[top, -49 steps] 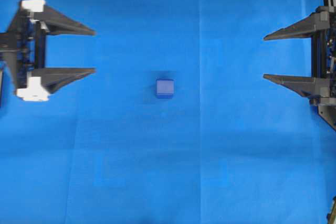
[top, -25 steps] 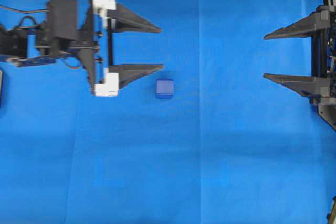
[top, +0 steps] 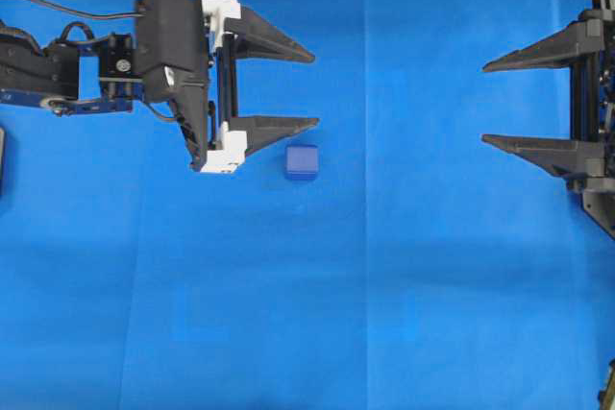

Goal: Handover the blue block to the right arm after grasping it with the left arm, then place it in the designated position.
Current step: 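Move the open left gripper over the blue cube and lower it, then close the left gripper on the blue cube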

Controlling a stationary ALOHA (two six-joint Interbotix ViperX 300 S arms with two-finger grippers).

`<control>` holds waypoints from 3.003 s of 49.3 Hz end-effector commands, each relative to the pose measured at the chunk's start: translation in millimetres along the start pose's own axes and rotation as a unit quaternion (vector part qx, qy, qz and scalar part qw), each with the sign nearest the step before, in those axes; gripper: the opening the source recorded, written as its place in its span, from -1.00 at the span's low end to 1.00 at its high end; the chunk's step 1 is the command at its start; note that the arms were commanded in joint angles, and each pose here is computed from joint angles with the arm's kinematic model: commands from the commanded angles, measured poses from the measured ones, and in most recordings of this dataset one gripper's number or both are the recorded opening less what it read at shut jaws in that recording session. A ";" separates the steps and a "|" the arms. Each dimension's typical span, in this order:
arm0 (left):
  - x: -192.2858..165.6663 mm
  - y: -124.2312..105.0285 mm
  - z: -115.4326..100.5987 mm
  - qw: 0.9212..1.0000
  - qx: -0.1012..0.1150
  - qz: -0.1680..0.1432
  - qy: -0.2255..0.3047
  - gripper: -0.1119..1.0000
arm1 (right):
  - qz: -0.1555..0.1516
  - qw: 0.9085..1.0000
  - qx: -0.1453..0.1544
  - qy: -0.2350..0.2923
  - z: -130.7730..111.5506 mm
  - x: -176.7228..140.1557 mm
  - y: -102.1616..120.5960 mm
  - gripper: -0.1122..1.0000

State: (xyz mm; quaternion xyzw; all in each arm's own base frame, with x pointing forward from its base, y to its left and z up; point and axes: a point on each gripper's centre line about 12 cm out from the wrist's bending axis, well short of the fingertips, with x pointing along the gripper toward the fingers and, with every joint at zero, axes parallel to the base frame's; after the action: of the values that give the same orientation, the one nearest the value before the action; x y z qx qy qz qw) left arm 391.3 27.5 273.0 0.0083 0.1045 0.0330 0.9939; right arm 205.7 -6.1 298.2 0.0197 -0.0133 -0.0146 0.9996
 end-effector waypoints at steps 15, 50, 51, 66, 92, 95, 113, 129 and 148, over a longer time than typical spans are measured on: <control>22.3 -2.0 29.1 0.985 0.001 -0.006 0.172 0.85 | 0.000 1.000 -0.002 -0.010 11.4 2.7 0.2 0.92; 42.5 -12.3 31.9 0.949 0.008 -0.017 0.315 0.85 | 0.000 1.000 -0.002 0.002 7.6 4.6 0.1 0.92; 42.5 -12.3 31.9 0.949 0.008 -0.017 0.315 0.85 | -0.001 1.000 -0.002 0.002 7.5 4.9 0.0 0.92; 42.5 -12.3 31.9 0.949 0.007 -0.017 0.315 0.85 | -0.001 1.000 -0.002 0.005 6.3 6.3 0.0 0.92; 42.4 -13.7 31.9 0.949 0.008 -0.018 0.315 0.85 | -0.001 1.000 -0.002 0.005 6.9 6.4 0.0 0.92; 42.4 -13.8 31.9 0.949 0.007 -0.018 0.315 0.85 | -0.001 1.000 -0.002 0.004 7.1 6.4 0.0 0.92; 43.3 -15.9 23.3 0.946 0.009 -0.020 0.324 0.85 | -0.002 1.000 -0.002 0.005 6.9 6.4 -0.3 0.92; 60.4 -17.6 -32.3 0.937 0.008 -0.021 0.349 0.85 | -0.001 1.000 -0.002 0.010 4.0 7.5 -0.1 0.92; 73.7 -22.7 -93.0 0.937 0.008 -0.024 0.349 0.85 | -0.001 1.000 -0.002 0.016 1.0 9.2 -0.2 0.92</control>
State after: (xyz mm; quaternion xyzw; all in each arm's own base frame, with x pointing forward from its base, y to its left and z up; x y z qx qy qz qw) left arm 442.4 11.9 160.3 -0.0008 0.4619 0.0106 0.8869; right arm 211.8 -6.2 290.8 0.0186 0.0128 -0.0150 0.9996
